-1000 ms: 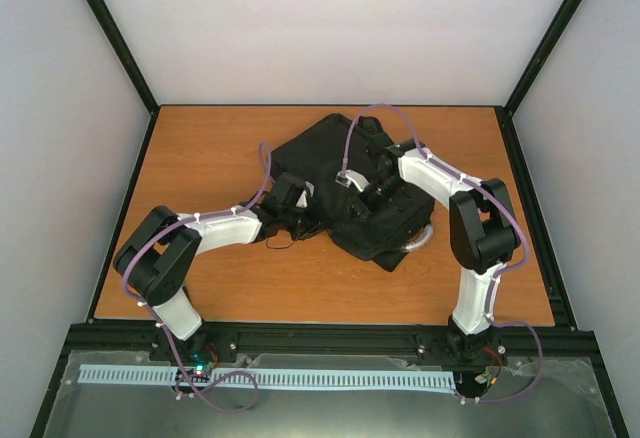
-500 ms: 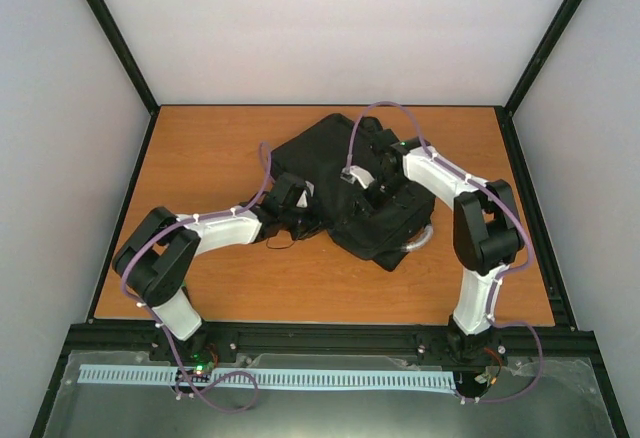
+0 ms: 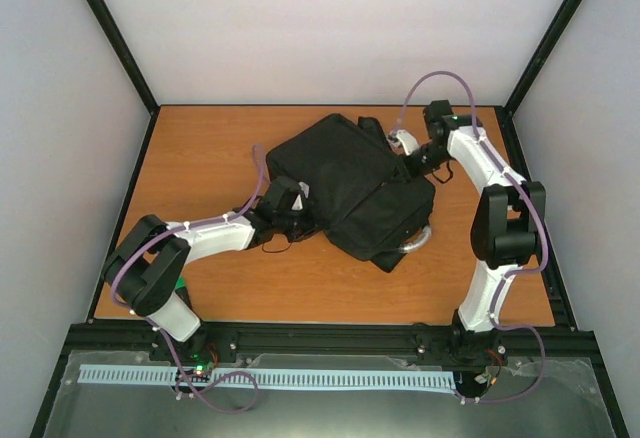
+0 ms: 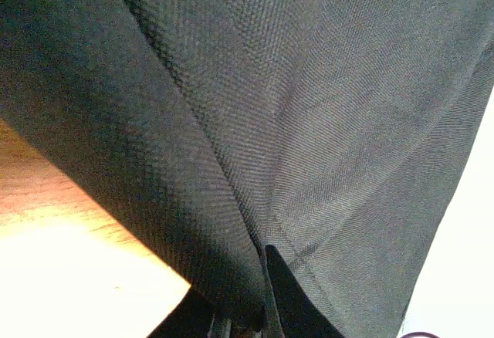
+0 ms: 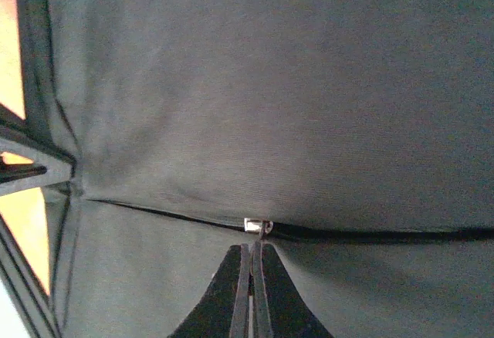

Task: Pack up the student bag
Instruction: Zip the student bag at the center of the board.

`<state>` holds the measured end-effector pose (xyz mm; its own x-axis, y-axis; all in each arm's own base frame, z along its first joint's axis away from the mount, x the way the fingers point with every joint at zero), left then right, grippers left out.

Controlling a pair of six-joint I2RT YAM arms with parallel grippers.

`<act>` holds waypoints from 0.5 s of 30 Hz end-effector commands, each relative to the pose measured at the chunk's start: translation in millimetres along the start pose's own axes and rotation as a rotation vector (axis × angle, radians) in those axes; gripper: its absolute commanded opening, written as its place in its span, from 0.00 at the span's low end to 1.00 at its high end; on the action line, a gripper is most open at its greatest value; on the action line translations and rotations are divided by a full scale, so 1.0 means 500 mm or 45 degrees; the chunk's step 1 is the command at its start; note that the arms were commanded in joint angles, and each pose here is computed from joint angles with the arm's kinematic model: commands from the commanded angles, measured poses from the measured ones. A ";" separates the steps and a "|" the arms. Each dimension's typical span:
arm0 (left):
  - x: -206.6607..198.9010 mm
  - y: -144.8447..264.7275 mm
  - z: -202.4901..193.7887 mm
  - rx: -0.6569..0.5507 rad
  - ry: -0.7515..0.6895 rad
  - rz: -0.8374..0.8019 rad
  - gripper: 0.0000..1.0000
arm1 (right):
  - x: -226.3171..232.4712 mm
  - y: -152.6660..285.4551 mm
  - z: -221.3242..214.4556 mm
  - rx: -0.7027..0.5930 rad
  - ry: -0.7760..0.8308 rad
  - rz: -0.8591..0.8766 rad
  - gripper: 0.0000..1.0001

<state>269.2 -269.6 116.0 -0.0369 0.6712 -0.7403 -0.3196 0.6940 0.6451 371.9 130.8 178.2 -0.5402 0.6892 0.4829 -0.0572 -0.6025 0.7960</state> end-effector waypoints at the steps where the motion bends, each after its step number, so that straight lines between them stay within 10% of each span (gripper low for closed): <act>1: 0.014 0.017 -0.014 -0.009 -0.017 0.047 0.01 | -0.064 0.035 0.018 -0.042 0.002 -0.123 0.03; 15: 0.029 0.029 -0.019 -0.023 -0.026 0.096 0.01 | -0.190 0.032 0.015 -0.071 -0.107 -0.192 0.03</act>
<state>264.1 -262.8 121.2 -0.0298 0.6765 -0.7358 -0.3473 0.6833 0.6423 409.3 81.5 155.9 -0.4614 0.7518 0.4711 -0.1120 -0.5761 0.8097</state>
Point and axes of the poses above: each gripper's point midway between its finger pads, its own y axis back along the fingers, its own x axis along the line the jaws close on, z = x × y, the point moved 5 cm from there along y, back along the fingers, and after that the axes turned 3 degrees about -y, right-handed, at the moved point
